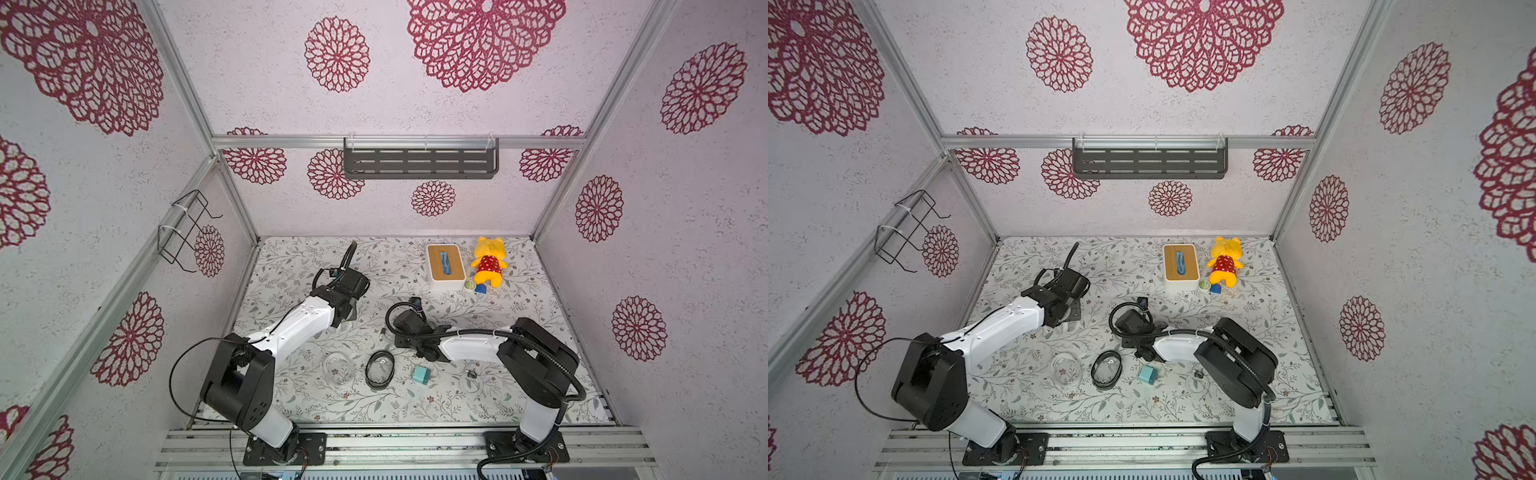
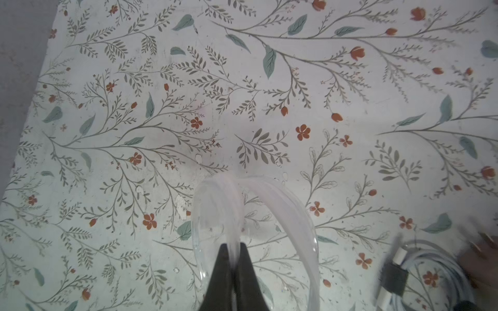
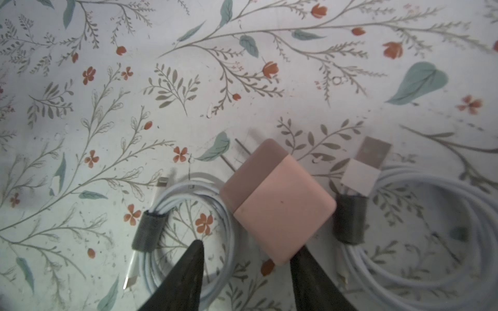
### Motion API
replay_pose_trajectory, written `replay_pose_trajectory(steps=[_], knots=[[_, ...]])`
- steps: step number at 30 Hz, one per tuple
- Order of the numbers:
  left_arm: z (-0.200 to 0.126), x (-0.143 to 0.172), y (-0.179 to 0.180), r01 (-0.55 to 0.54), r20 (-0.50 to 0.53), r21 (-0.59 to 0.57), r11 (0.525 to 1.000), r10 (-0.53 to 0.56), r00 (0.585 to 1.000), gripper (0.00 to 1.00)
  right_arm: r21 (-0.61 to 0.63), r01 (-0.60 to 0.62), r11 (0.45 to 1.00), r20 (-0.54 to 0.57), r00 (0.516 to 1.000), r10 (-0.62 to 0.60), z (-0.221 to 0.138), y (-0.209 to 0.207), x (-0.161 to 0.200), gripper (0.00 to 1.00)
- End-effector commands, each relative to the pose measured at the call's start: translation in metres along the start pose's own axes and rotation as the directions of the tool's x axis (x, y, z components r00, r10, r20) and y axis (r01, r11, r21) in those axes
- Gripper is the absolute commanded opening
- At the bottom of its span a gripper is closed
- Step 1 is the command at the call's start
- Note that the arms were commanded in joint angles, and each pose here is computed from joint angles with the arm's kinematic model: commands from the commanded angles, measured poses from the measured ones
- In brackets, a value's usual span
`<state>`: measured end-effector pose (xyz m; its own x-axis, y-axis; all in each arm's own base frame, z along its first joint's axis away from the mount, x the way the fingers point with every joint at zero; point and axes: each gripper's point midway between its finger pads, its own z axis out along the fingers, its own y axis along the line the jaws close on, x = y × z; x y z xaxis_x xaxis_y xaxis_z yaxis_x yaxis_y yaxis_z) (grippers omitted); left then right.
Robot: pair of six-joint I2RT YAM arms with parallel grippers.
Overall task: Pack away charging kits
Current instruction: Pick up the storage bag at the center of the board, then pick up the charging cable from the center of the board.
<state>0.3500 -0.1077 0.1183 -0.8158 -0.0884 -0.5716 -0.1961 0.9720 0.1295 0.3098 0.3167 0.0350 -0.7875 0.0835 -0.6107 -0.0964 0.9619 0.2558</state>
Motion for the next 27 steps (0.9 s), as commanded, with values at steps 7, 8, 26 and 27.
replay_pose_trajectory(steps=[7,8,26,27], knots=[[-0.029,-0.026,0.008,0.135,0.204,0.115,0.984,-0.157,0.966,0.00,0.048,0.053,0.997,-0.062,0.997,-0.050,0.017,0.006,0.008,0.53],[-0.034,-0.027,0.014,0.159,0.224,0.108,0.981,-0.180,0.958,0.00,0.055,0.055,0.997,-0.064,0.997,-0.052,0.017,0.004,0.010,0.52],[-0.058,-0.025,0.040,0.245,0.260,0.165,0.956,-0.281,0.924,0.00,0.086,0.046,0.995,-0.049,0.998,-0.041,0.009,-0.006,0.012,0.13],[-0.059,-0.026,0.037,0.233,0.254,0.178,0.956,-0.274,0.928,0.00,0.081,0.042,0.996,-0.043,0.998,-0.039,0.007,-0.006,0.010,0.12]])
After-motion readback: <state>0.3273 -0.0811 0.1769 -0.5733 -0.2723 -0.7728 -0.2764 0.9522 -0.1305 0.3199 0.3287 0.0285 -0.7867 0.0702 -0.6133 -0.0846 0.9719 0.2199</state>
